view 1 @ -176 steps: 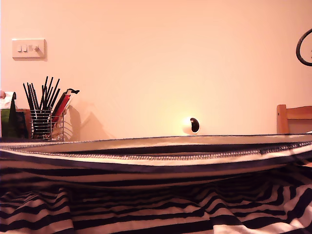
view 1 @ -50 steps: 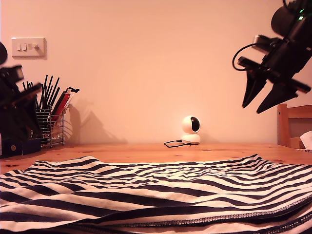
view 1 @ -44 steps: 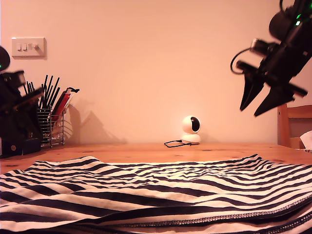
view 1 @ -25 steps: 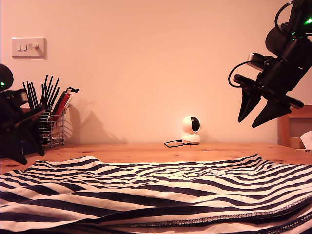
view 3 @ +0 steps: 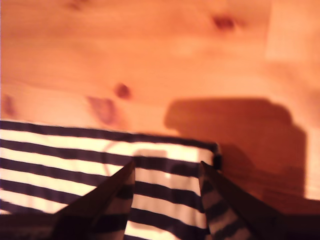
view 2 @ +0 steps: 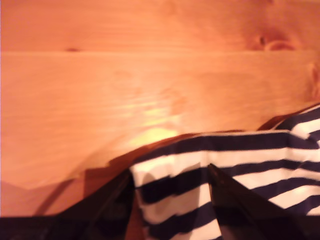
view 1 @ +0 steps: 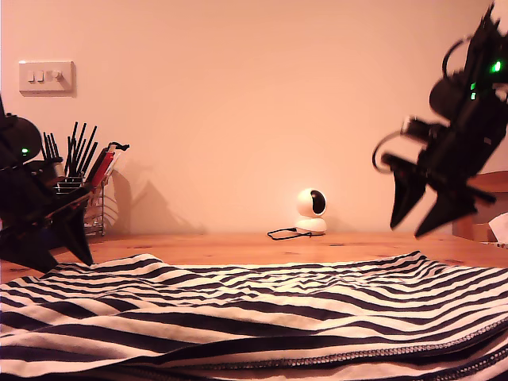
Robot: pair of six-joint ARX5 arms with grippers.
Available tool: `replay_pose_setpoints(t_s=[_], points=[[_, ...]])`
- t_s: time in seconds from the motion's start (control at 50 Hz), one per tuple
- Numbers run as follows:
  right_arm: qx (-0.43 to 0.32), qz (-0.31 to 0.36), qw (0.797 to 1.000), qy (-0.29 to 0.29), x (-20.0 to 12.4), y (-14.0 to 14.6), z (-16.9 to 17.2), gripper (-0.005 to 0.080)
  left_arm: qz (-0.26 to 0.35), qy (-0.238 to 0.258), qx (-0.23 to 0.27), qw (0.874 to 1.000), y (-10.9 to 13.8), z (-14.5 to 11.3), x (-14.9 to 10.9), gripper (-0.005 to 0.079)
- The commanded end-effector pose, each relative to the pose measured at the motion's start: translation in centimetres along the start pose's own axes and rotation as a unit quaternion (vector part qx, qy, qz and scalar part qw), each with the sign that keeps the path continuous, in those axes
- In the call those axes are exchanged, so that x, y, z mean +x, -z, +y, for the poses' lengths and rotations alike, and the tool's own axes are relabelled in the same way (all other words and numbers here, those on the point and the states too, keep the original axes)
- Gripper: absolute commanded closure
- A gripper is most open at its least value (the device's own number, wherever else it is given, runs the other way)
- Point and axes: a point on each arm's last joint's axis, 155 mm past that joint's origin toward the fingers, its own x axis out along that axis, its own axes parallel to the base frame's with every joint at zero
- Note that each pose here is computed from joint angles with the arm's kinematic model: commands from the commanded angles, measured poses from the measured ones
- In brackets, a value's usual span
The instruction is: Fold the t-shirt in front of you. After folding it, place it to the right side.
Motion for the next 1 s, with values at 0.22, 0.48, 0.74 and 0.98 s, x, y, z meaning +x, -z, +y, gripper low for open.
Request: replay_pose_setpoints(t_s=[0.22, 0.48, 0.74, 0.98], points=[[0.015, 0.014, 1.0, 0.018, 2.0, 1.0, -2.5, 0.0376, 0.015, 0.004, 0.001, 1.0, 0.9, 0.0, 1.6, 0.0329], [0.027, 0.045, 0.998, 0.021, 4.2, 3.0, -3.4, 0.036, 0.016, 0.006, 0.001, 1.0, 1.0, -0.1, 1.7, 0.0329], [0.039, 0.062, 0.997, 0.0, 4.5, 3.9, -2.6, 0.0362, 0.015, 0.009, 0.001, 1.0, 0.9, -0.2, 1.6, 0.033], [0.03, 0.066, 0.997, -0.021, 4.9, 4.1, -0.7, 0.0364, 0.021, 0.019, 0.002, 1.0, 1.2, -0.9, 1.8, 0.0331]])
